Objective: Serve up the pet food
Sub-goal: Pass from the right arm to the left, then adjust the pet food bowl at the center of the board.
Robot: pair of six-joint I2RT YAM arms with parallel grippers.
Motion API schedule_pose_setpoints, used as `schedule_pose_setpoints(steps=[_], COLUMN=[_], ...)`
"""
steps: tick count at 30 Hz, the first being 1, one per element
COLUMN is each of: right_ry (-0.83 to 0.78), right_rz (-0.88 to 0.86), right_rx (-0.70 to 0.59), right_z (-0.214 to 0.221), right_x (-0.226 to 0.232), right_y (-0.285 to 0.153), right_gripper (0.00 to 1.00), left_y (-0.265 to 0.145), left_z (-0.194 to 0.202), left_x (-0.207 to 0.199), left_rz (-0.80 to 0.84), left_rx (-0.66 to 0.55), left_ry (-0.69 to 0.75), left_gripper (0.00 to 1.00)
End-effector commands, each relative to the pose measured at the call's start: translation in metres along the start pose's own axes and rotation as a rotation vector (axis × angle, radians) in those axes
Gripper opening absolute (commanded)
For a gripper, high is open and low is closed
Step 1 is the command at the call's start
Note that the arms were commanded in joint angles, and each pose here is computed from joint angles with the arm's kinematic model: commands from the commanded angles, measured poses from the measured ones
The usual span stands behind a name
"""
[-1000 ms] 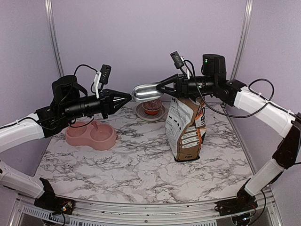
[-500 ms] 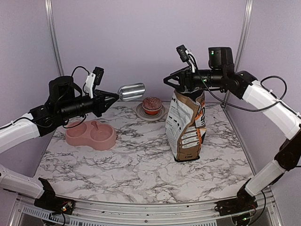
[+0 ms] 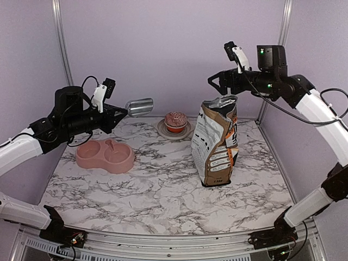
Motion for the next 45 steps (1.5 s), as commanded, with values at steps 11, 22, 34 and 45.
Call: schedule_pose_setpoints(steps=[11, 22, 34, 45], right_ry=[0.285, 0.481, 0.654, 0.654], right_rz=[0.331, 0.281, 0.173, 0.14], right_rx=[0.297, 0.536, 0.676, 0.657], right_z=[0.037, 0.077, 0.104, 0.085], right_x=[-0.084, -0.089, -0.075, -0.057], right_y=[-0.011, 0.01, 0.03, 0.0], right_gripper=[0.89, 0.75, 0.31, 0.0], left_y=[-0.019, -0.033, -0.047, -0.049], left_z=[-0.006, -0.012, -0.016, -0.017], left_x=[0.003, 0.002, 0.002, 0.001], left_rz=[-0.044, -0.042, -0.049, -0.042], left_rx=[-0.022, -0.061, -0.087, -0.085], left_ry=[0.035, 0.029, 0.025, 0.023], left_gripper=[0.0, 0.0, 0.0, 0.0])
Point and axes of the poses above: each gripper's point midway between its finger pads, its own y axis out along the fingers, its own x axis along the line the jaws close on, z = x × y, the point moved 6 cm from there along -y, back along the fingers, and after that the axes turned 2 degrees about -y, right-handed, at the moved point
